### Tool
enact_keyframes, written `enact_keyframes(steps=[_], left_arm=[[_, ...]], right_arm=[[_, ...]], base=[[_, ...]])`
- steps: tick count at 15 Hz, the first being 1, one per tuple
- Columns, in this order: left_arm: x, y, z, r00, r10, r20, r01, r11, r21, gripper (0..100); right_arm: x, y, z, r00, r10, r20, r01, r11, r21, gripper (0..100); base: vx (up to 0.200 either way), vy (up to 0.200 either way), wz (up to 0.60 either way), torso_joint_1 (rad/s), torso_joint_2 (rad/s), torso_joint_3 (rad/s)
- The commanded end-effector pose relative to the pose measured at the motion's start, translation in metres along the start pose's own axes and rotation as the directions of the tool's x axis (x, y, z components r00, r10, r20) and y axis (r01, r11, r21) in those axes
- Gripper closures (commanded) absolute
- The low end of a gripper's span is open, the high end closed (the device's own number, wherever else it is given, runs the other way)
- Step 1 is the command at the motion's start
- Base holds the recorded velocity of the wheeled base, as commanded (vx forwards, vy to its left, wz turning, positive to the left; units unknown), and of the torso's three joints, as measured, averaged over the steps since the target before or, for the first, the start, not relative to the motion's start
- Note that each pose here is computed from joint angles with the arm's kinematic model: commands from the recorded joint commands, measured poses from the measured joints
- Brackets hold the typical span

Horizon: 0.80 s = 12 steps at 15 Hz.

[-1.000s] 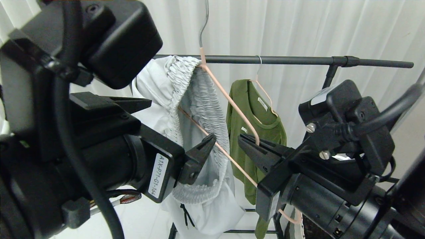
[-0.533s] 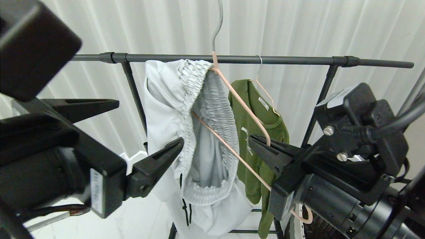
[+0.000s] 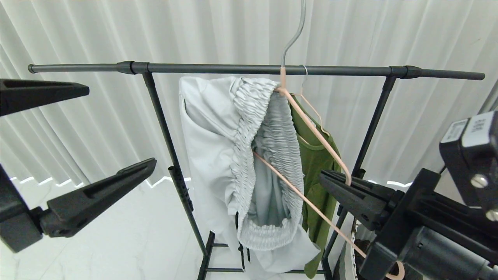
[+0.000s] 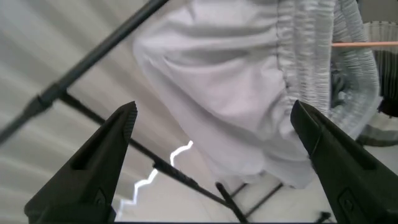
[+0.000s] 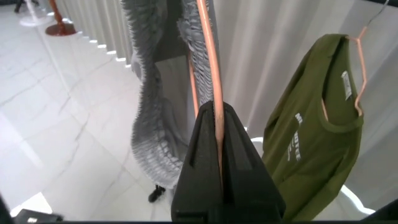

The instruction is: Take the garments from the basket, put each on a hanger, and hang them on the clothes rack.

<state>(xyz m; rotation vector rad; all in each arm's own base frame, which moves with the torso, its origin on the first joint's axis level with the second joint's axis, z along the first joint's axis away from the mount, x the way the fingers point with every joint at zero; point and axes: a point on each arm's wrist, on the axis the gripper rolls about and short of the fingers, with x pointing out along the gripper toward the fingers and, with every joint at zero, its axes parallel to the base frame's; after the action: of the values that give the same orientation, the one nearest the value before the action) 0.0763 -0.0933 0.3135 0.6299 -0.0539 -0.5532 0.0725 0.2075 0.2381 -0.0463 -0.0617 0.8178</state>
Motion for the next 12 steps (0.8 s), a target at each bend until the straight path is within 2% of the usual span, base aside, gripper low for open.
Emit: enact_keyframes(steps=[1,4,7,12], left_arm=[[0.01,0.004,0.0,1.0,0.024,0.002,-0.024,0.999,0.035,0],[0.029,-0.005,0.0,0.999,-0.007,0.041,0.005,0.999,0.051,0],[0.041,-0.012,-0.004,0.996,-0.038,0.077,0.03,0.994,0.105,0],[0.051,-0.01,-0.005,0.997,-0.002,0.082,-0.006,0.995,0.097,0]], right_arm=[[-0.012,0.002,0.003,0.999,0.036,0.006,-0.036,0.999,0.01,100],[-0.014,0.01,0.003,0.997,0.074,0.004,-0.074,0.997,0.015,100],[-0.018,0.02,0.002,0.992,0.124,-0.001,-0.124,0.992,0.015,100],[-0.028,0.034,-0.001,0.978,0.206,-0.034,-0.207,0.978,-0.002,100]], base=[[0.0,0.0,0.0,0.0,0.0,0.0],[0.0,0.0,0.0,0.0,0.0,0.0],[0.0,0.0,0.0,0.0,0.0,0.0],[0.0,0.0,0.0,0.0,0.0,0.0]])
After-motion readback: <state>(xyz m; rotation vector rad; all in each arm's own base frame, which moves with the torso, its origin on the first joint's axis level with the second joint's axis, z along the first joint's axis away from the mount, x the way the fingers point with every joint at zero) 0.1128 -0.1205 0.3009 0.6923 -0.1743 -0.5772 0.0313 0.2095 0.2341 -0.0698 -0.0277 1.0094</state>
